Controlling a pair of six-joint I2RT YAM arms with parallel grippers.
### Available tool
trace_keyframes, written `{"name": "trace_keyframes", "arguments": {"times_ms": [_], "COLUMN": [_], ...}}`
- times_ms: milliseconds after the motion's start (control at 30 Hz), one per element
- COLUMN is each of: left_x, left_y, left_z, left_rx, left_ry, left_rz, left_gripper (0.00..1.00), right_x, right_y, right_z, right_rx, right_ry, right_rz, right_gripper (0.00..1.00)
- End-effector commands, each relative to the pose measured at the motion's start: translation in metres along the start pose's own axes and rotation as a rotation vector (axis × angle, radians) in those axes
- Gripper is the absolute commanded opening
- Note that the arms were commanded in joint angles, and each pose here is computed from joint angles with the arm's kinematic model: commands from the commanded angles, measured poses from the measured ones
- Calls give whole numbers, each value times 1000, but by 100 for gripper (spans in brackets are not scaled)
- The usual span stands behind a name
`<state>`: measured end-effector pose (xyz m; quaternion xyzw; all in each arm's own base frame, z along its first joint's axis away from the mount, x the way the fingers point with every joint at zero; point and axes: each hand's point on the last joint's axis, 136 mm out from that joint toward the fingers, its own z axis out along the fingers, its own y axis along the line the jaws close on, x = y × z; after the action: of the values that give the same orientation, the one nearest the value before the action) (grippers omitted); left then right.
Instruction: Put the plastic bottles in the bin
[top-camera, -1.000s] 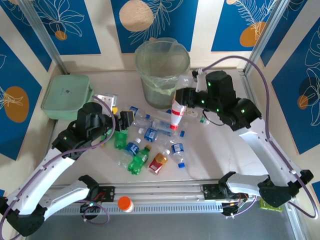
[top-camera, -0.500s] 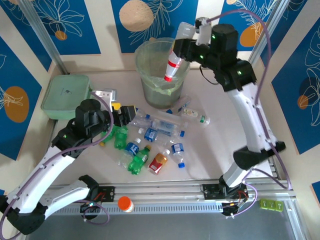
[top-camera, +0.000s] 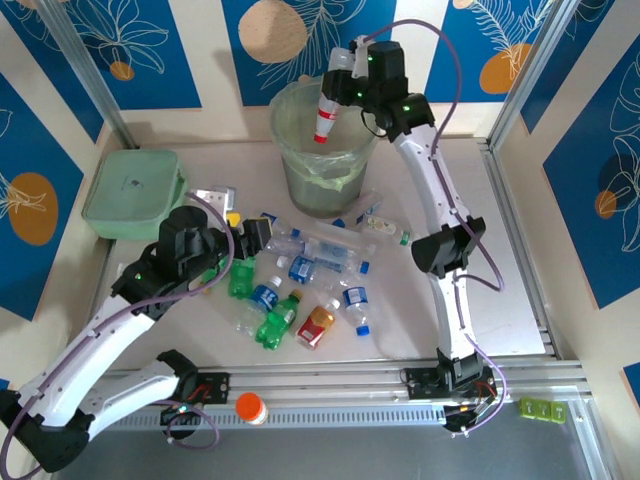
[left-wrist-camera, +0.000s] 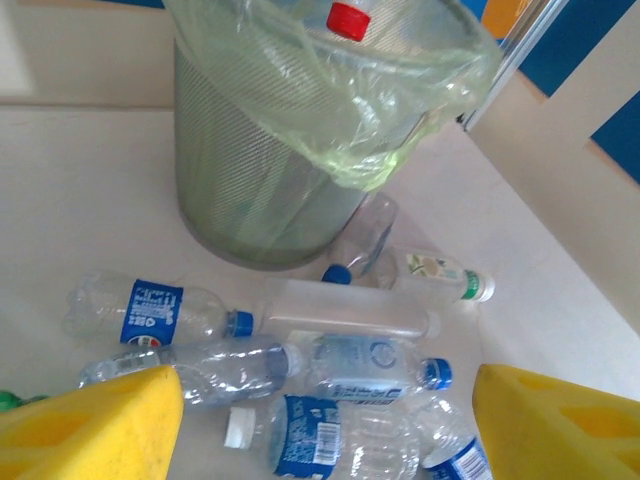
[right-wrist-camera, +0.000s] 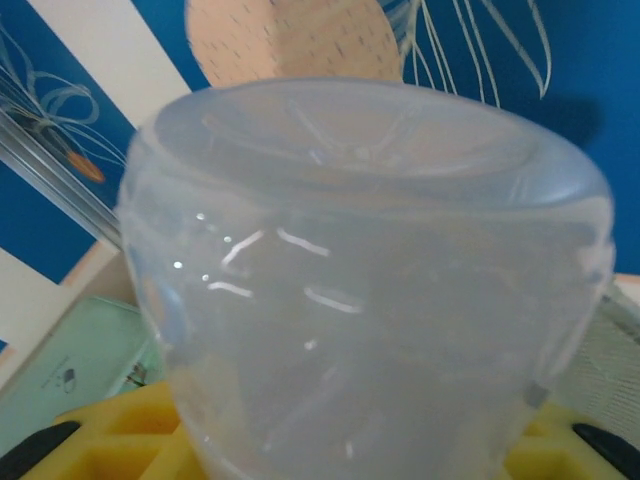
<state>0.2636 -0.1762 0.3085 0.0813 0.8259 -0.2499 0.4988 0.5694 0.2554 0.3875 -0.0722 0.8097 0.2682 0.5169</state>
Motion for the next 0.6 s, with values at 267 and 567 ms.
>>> {"name": "trace_keyframes", "arguments": {"times_ms": [267, 567], "left_x": [-9, -8], "left_y": [6, 7], "left_z": [-1, -1], "left_rx": [-30, -35], "left_ry": [-44, -44], "left_rz": [18, 16], "left_gripper": [76, 76], "right_x": [58, 90], "right_y": [-12, -4], "right_z": [60, 72], "right_rx": [-113, -123], "right_ry": [125, 206], "right_rz": [53, 14], "right_gripper": [45, 54]}}
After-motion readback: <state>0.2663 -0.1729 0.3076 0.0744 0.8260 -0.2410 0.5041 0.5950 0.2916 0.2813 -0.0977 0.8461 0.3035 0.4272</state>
